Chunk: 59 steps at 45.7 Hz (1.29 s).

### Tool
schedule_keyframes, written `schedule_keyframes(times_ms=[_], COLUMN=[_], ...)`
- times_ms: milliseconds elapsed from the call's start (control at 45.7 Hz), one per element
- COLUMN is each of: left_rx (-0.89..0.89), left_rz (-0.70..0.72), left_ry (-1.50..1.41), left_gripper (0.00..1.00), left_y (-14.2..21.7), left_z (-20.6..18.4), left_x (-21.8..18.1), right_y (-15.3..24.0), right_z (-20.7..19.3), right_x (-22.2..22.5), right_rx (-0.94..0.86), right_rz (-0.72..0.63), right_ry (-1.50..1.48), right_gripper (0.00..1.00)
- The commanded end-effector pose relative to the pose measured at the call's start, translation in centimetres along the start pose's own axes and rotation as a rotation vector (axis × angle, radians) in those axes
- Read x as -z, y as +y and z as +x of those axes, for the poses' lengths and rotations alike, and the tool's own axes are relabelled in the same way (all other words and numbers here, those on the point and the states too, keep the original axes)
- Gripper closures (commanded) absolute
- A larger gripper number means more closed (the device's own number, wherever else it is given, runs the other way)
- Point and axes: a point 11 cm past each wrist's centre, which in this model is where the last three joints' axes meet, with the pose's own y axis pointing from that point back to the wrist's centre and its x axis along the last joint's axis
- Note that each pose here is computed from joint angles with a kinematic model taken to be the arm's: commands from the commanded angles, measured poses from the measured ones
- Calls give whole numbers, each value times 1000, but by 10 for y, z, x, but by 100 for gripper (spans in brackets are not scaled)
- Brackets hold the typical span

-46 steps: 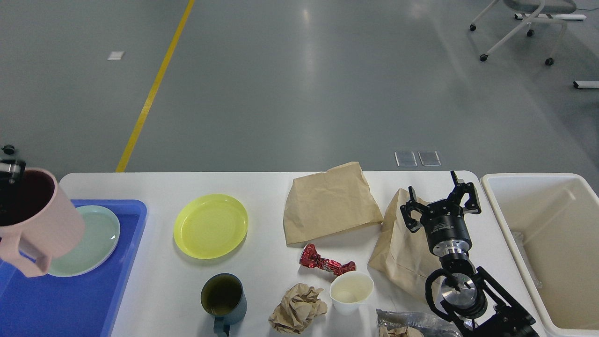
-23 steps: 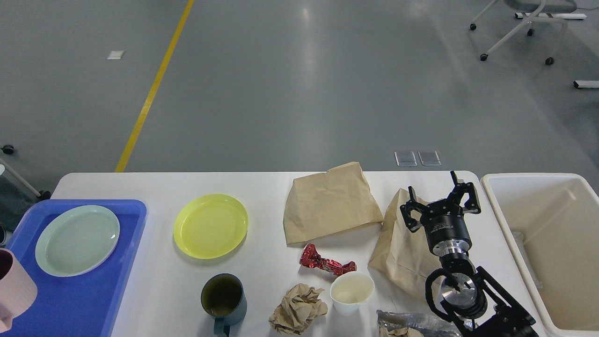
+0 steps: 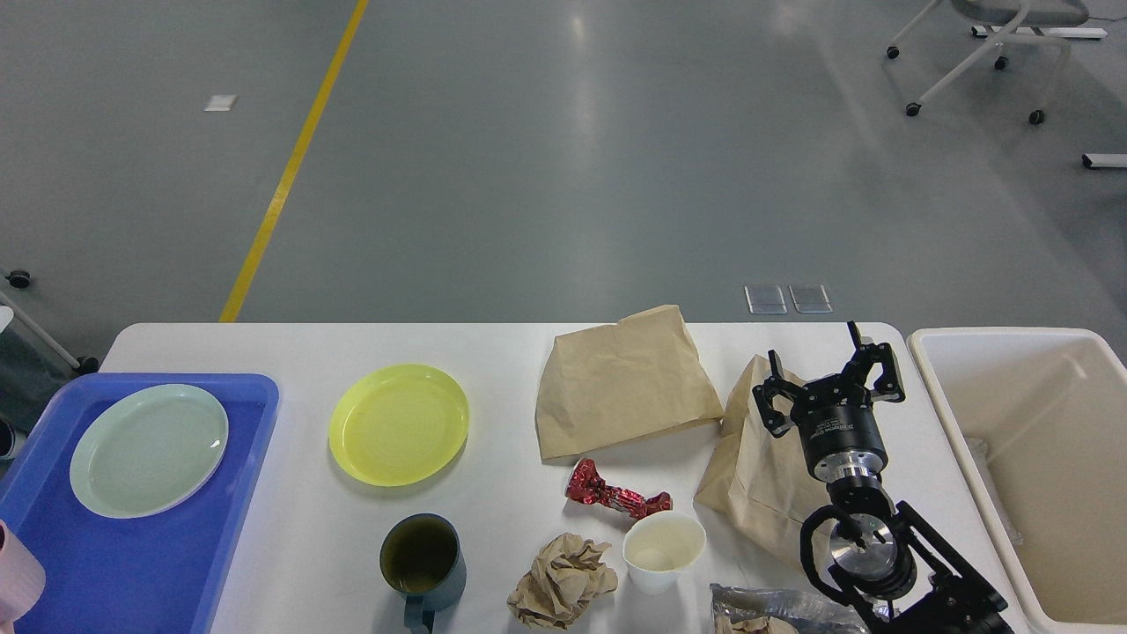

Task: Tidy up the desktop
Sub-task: 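Place the pink mug into the blue tray and release, then move the left gripper down to the dark teal mug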

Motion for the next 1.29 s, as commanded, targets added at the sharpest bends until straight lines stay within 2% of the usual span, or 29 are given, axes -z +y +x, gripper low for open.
schedule_keyframes(times_ms=[0,241,394,459,525,656,743,918,1028,1268], left_rx=[-50,15,3,-1,-23,-8,-11,15,34,84], left_rz=[-6,-74,-97,-100,-112,-125,-104,-57,-78,-144], left_ry=[32,60,86,100,110,104,84,-22,-103,-329], left_gripper=[80,78,71,57,32,18,14,8,6,5], left_y=[-16,-24,-17,-13,-3,5,20,54,80,146], left_z=[1,-10,-5,-3,4,2,4,-2,-12,-62], left_x=[4,-3,-2,5,7,6,10,-6,-36,-135], right_y=[0,0,0,0,0,0,0,0,0,0], right_z=[0,0,0,0,0,0,0,0,0,0], right_x=[0,0,0,0,0,0,0,0,0,0], right_rx=[0,0,0,0,0,0,0,0,0,0], right_rz=[0,0,0,0,0,0,0,0,-2,0], right_ry=[0,0,0,0,0,0,0,0,0,0], right_gripper=[0,0,0,0,0,0,0,0,0,0])
